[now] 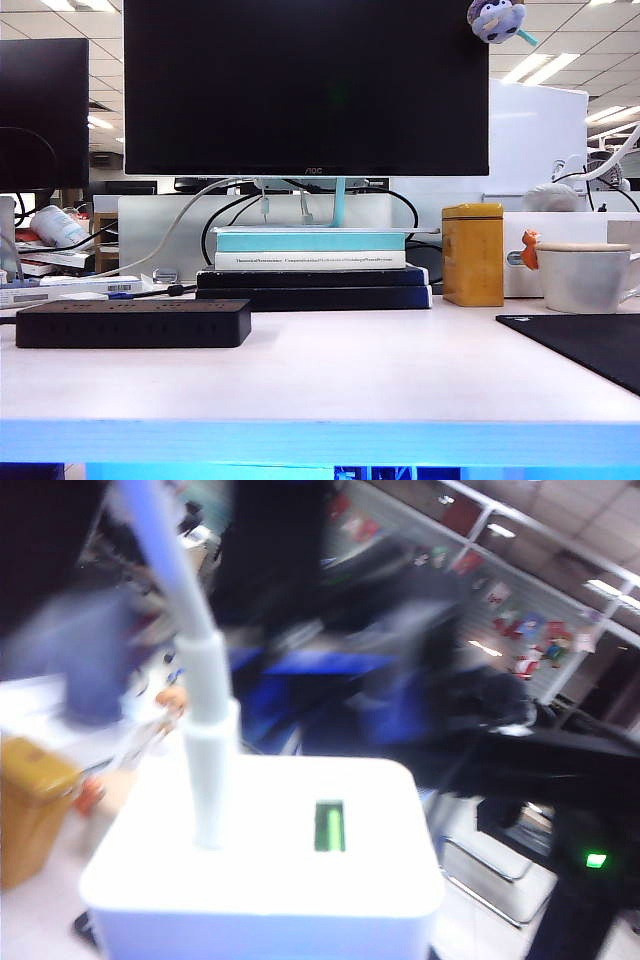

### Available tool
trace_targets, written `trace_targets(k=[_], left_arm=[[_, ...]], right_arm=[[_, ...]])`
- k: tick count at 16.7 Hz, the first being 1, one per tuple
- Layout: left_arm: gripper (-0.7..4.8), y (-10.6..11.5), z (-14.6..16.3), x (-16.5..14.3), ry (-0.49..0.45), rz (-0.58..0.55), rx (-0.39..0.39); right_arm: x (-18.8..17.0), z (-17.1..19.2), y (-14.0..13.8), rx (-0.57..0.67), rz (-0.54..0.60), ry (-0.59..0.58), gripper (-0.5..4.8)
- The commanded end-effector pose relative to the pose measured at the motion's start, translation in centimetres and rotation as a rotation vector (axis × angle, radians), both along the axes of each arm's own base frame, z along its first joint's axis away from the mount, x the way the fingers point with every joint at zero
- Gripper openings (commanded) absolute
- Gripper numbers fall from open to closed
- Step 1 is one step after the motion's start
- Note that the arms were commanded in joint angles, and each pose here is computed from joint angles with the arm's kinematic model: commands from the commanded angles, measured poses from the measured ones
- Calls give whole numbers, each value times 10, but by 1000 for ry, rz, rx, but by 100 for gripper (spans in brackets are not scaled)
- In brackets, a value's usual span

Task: Plug the white charger into the left socket.

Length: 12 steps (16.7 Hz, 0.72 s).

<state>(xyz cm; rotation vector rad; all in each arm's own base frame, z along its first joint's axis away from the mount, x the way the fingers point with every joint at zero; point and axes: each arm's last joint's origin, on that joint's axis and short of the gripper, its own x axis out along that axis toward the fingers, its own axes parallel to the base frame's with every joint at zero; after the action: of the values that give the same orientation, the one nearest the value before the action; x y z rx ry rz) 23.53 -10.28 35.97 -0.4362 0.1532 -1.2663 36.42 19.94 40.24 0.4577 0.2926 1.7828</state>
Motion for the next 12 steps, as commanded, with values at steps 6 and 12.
trace_targets(k=[6, 12], left_arm=[[75, 0, 8, -3, -7, -46, -35], [75, 0, 7, -3, -10, -40, -28]], right_arm=[[-9, -9, 26, -54, 119, 9, 479], [-19, 4, 20, -45, 153, -39, 479]])
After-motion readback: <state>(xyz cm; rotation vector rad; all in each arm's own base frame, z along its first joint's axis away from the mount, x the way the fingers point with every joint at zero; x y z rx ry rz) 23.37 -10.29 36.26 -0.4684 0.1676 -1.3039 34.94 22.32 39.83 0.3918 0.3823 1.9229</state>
